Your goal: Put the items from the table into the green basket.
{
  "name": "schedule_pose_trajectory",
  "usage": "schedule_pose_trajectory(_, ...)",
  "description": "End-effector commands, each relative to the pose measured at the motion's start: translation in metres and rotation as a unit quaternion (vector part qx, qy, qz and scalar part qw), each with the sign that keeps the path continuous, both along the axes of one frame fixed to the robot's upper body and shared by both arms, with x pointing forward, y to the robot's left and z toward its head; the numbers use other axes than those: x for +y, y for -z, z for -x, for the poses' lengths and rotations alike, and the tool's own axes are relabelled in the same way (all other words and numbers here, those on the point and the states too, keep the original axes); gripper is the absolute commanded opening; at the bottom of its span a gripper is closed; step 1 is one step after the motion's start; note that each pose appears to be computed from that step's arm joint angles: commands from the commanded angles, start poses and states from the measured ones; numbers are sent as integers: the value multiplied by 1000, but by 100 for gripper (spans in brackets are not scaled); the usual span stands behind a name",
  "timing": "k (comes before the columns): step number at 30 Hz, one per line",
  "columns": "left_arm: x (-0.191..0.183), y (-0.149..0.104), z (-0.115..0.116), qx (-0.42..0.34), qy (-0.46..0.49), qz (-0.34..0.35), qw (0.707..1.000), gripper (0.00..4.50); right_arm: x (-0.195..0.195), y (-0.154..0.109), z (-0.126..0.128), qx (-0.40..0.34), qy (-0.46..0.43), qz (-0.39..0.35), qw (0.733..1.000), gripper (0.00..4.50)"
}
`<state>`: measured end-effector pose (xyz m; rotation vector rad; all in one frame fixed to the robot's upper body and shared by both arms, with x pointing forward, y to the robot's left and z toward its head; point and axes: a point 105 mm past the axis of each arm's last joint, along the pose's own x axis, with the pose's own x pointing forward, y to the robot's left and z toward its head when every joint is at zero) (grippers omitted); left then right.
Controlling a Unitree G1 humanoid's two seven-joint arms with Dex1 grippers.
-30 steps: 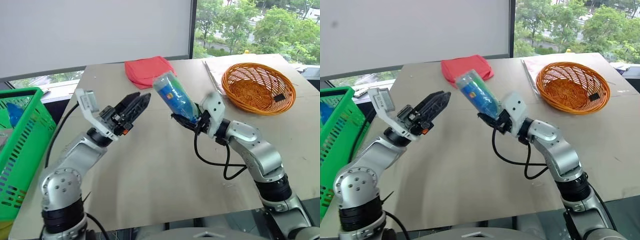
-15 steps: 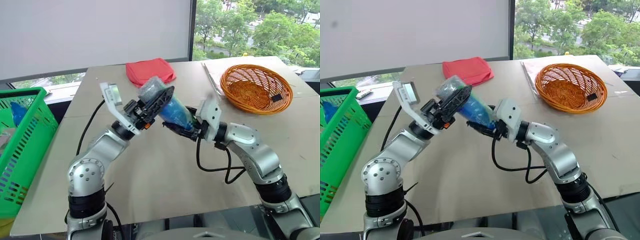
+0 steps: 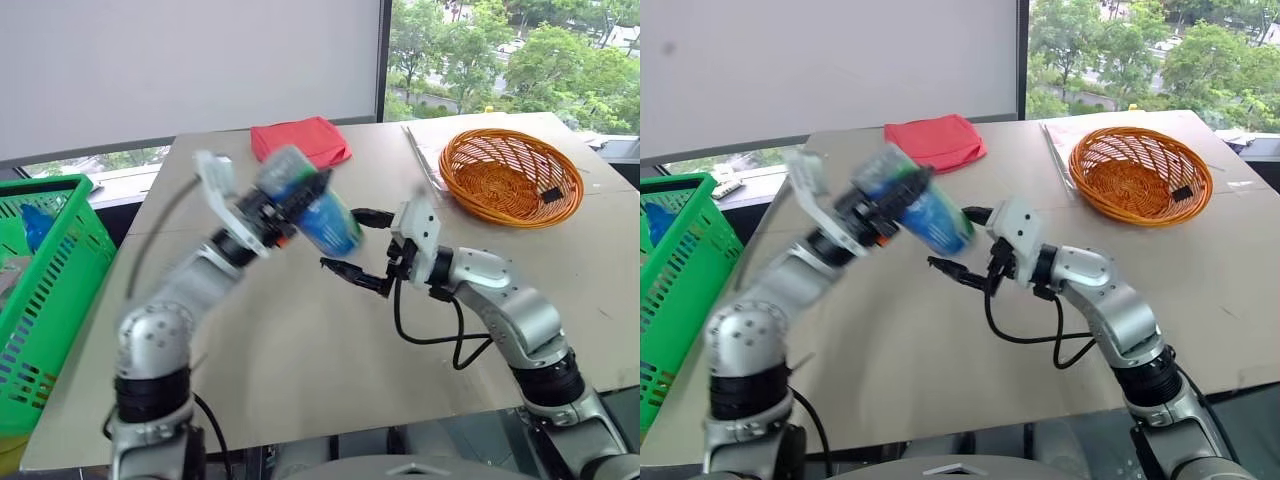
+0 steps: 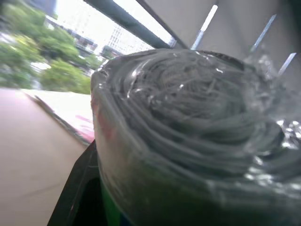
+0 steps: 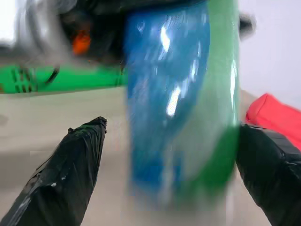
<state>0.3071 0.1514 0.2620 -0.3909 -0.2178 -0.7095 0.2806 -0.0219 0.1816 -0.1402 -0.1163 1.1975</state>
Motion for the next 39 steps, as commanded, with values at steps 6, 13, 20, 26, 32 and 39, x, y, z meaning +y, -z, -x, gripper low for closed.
schedule_pose_trajectory(6, 157, -69, -10, -78, -433, -356, 824, 205, -18, -68, 32, 34, -167, -79, 982, 450)
schedule_pose_trajectory(13, 267, -94, 46, -27, -611, -530, 588, 205, -21, -96, 37, 43, -214, -126, 968, 450)
schedule_pose_trajectory(20, 309, -26, 58, 61, -577, -565, 587, 205, -17, -93, 31, 34, -199, -117, 972, 450)
schedule_pose_trajectory(26, 319, 4, 57, 80, -563, -556, 606, 427, -18, -86, 29, 25, -185, -103, 977, 450)
schedule_pose_trajectory(32, 243, 16, 19, -3, -445, -415, 794, 427, -26, -73, 22, 29, -155, -89, 983, 450)
schedule_pose_trajectory(39, 107, 117, 29, 76, -218, -302, 925, 427, -80, 27, -20, 65, 22, 17, 997, 450)
